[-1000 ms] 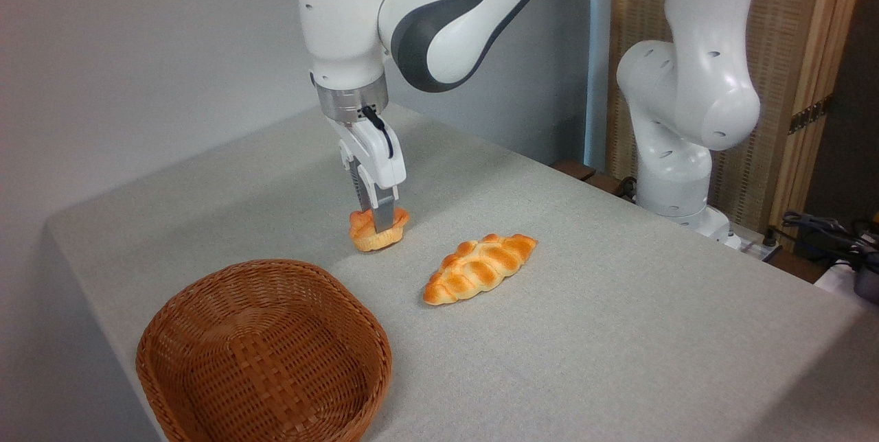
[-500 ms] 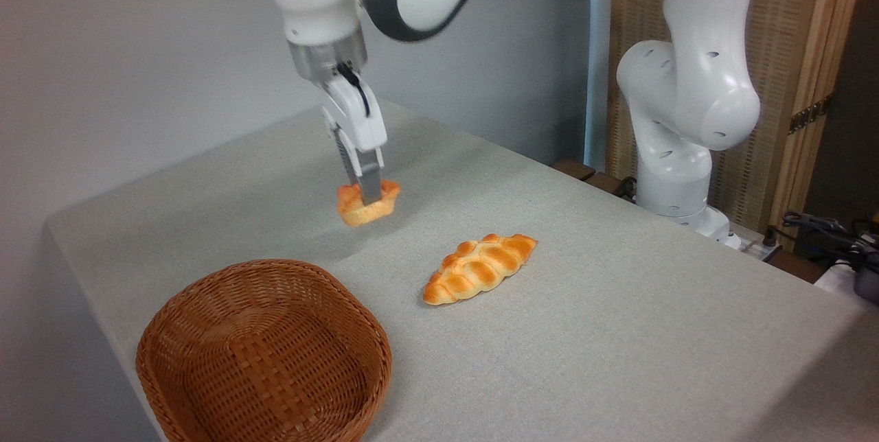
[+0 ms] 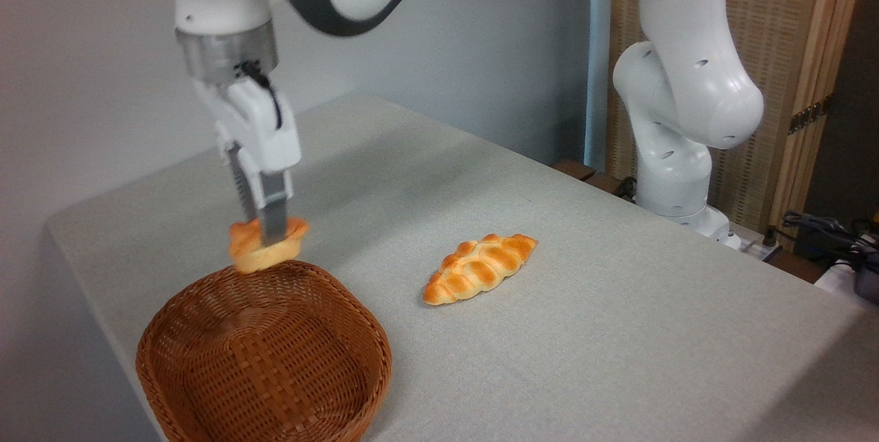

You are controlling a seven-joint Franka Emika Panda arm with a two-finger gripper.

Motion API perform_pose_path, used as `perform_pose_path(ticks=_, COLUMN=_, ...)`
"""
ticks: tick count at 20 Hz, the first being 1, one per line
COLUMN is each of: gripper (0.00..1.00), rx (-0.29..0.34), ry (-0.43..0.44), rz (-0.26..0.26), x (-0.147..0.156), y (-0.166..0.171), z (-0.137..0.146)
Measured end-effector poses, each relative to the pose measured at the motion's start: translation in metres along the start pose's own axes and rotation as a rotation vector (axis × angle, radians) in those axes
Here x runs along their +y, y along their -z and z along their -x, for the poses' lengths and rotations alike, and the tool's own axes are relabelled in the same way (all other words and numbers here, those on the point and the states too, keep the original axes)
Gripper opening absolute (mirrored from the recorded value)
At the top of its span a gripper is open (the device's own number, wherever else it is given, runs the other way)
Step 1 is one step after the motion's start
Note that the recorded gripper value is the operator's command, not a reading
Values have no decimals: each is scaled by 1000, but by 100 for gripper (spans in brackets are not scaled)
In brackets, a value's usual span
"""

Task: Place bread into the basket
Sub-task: 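Lift the roll and carry it over the wicker basket, lowering inside, then open the gripper to release the roll into the basket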

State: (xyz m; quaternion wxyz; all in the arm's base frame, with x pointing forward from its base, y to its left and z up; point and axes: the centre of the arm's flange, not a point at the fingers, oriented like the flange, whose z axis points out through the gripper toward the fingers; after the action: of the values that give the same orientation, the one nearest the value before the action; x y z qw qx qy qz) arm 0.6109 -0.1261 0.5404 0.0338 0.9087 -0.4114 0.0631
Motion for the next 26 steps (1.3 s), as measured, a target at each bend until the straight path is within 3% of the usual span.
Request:
perform_pose_path(ticks=3, gripper=75, rx=30, ry=7, rz=-36, x=-17, y=-21, z=-13)
perform_pose_path(ticks=10, gripper=100, rx=-48, ry=-45, rz=-75, x=-22, y=-84, z=-29)
perform_pose_path(ticks=13, gripper=100, rx=-49, ry=-54, rz=-94, x=-27, y=-99, z=-33)
perform_pose_path(ticks=26, gripper=100, rx=-23, ry=-39, rz=-113, x=-32, y=-81, z=-36)
